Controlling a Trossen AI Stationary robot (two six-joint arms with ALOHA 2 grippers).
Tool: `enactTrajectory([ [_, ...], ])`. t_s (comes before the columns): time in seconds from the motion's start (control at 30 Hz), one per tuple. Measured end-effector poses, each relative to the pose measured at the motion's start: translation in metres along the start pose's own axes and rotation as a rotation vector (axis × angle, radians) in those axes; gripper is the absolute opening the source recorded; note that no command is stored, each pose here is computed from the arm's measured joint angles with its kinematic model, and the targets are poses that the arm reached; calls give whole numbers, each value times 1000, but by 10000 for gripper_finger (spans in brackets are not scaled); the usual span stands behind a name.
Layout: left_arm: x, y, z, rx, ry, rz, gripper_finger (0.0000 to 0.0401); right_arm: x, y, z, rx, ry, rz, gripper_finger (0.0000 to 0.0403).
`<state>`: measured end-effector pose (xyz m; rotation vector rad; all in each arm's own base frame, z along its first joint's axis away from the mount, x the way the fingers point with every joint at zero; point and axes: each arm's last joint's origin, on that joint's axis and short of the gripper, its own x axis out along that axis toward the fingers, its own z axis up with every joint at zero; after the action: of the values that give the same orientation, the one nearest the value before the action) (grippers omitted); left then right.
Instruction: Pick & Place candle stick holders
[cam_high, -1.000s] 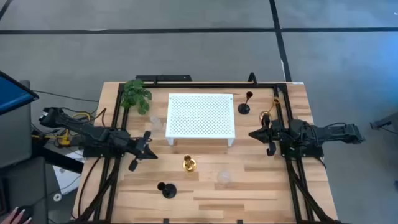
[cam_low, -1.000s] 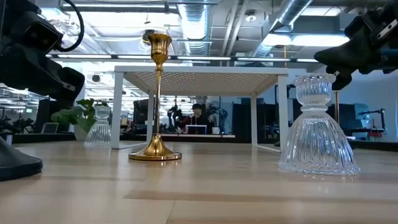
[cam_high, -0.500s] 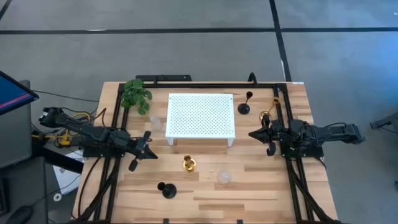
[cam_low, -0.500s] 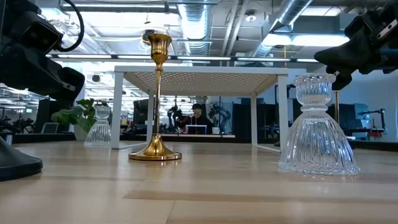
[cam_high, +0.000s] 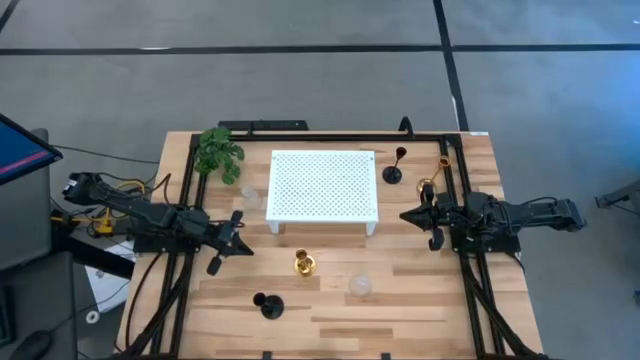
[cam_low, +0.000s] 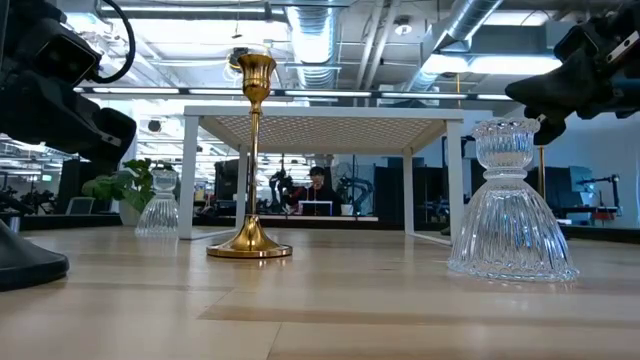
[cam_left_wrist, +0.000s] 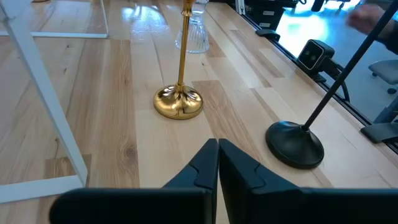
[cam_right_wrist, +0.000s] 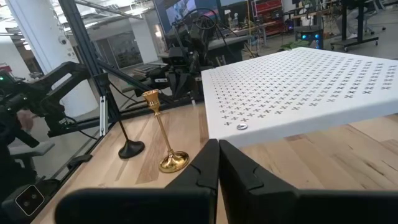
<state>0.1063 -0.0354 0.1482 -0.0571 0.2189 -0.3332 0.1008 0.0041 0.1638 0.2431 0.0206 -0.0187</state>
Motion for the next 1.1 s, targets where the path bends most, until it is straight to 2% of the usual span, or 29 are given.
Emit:
enactTrajectory([
  [0.4,0,0,1,3,-13,4,12,0,0,0,-4,0,0,0],
  [0.63,0,2,3,0,-33,79,12,0,0,0,-8,0,0,0],
  [1.1,0,2,4,2,-43,79,12,0,0,0,-8,0,1,0],
])
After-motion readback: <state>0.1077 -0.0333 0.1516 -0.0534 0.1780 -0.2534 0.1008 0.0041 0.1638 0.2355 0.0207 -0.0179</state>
